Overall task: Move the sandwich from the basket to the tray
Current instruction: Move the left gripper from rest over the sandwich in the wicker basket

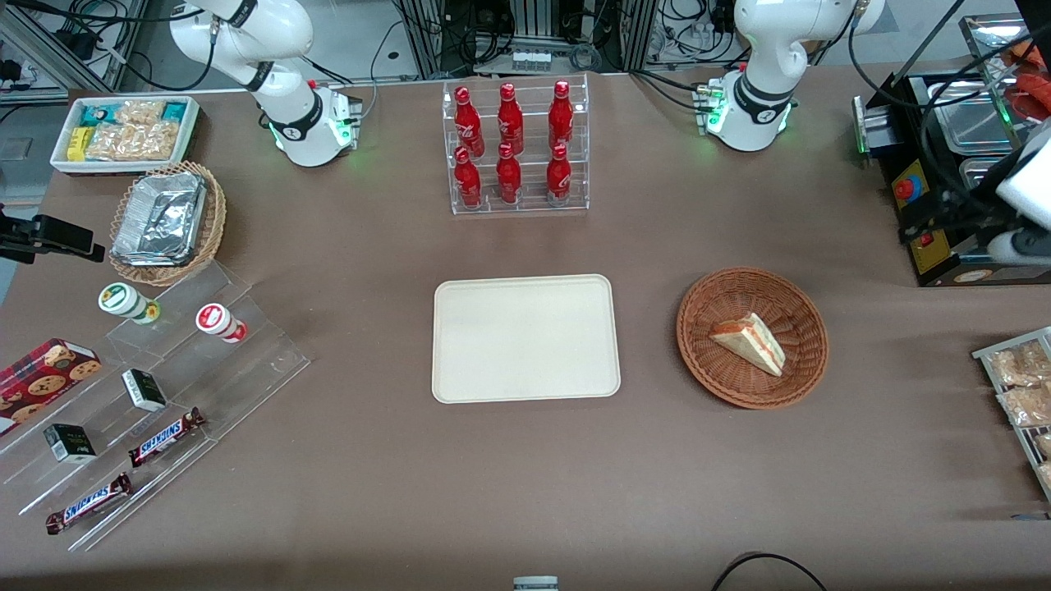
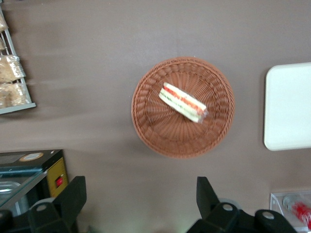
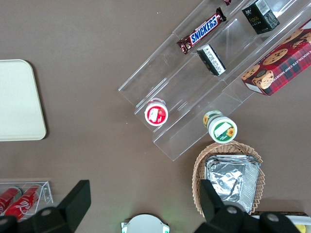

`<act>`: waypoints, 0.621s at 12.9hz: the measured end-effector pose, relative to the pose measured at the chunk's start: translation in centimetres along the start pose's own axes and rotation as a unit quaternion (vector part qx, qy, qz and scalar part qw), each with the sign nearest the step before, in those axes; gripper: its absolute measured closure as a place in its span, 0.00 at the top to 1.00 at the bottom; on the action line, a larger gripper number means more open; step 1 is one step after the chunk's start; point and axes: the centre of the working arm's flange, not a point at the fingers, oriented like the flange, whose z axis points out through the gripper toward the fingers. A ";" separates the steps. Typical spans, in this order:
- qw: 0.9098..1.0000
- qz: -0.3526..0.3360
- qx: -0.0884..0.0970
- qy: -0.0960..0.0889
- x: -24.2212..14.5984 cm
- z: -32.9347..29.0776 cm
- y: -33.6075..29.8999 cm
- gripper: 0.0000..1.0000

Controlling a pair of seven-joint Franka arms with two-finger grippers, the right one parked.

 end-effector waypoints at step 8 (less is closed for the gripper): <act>0.965 -0.259 -0.017 0.045 -0.7 16.5 6.9 1.00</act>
